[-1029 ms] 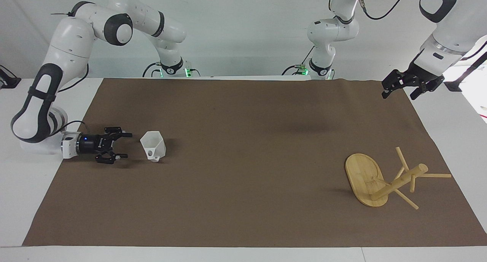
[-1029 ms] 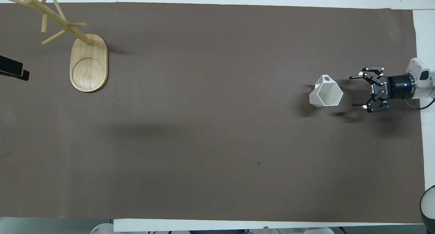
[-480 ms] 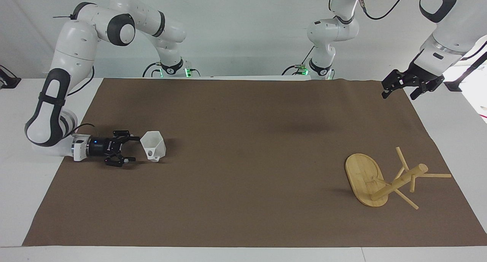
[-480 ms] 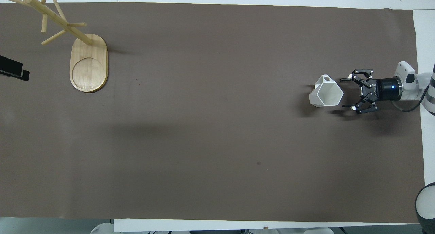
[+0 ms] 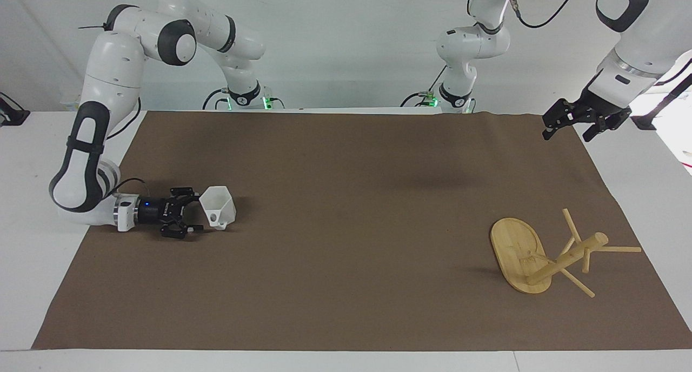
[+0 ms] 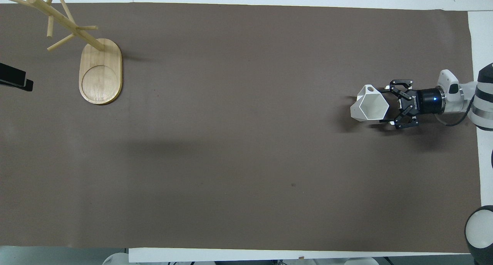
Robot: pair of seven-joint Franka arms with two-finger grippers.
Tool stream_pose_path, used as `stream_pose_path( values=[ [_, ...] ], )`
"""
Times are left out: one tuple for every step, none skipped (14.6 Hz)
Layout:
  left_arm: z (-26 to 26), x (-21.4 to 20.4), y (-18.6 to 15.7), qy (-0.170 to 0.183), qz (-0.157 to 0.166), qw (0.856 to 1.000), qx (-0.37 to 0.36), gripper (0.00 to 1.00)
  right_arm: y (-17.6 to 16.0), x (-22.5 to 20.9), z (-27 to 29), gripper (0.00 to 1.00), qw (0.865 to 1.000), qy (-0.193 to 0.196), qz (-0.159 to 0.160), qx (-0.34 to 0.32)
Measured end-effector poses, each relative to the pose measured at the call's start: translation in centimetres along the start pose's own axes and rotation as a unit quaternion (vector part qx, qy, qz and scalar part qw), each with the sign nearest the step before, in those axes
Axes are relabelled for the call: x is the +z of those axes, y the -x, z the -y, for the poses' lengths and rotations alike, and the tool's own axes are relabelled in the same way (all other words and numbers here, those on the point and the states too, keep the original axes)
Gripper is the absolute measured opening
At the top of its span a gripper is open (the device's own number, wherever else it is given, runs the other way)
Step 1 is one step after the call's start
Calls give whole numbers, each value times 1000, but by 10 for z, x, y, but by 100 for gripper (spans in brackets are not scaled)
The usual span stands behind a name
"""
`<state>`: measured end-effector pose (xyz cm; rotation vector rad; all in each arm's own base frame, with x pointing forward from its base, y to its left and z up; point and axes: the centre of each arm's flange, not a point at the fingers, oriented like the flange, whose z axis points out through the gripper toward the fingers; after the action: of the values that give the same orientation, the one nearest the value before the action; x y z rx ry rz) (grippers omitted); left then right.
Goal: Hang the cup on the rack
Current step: 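Close the right gripper on the white cup's body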
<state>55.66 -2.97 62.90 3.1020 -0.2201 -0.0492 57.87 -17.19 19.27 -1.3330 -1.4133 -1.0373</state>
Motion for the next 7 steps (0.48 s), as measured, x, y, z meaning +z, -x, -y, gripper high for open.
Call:
stream_pose_path(
  values=[
    [0, 0, 0, 0, 0, 1000, 0, 100, -1, 3, -1, 100, 1000, -2, 0, -1],
    [0, 0, 0, 0, 0, 1000, 0, 100, -1, 4, -1, 100, 1000, -4, 0, -3],
    [0, 0, 0, 0, 0, 1000, 0, 100, -2, 5, -2, 100, 1000, -2, -2, -4],
    [0, 0, 0, 0, 0, 1000, 0, 100, -3, 7, -3, 100, 1000, 1, -6, -6],
    [0, 0, 0, 0, 0, 1000, 0, 100, -4, 11, -4, 100, 1000, 2, -9, -8],
    [0, 0, 0, 0, 0, 1000, 0, 100, -5, 16, -6, 100, 1000, -1, -10, -9],
    [0, 0, 0, 0, 0, 1000, 0, 100, -6, 20, -7, 100, 1000, -5, -11, -10]
  ],
)
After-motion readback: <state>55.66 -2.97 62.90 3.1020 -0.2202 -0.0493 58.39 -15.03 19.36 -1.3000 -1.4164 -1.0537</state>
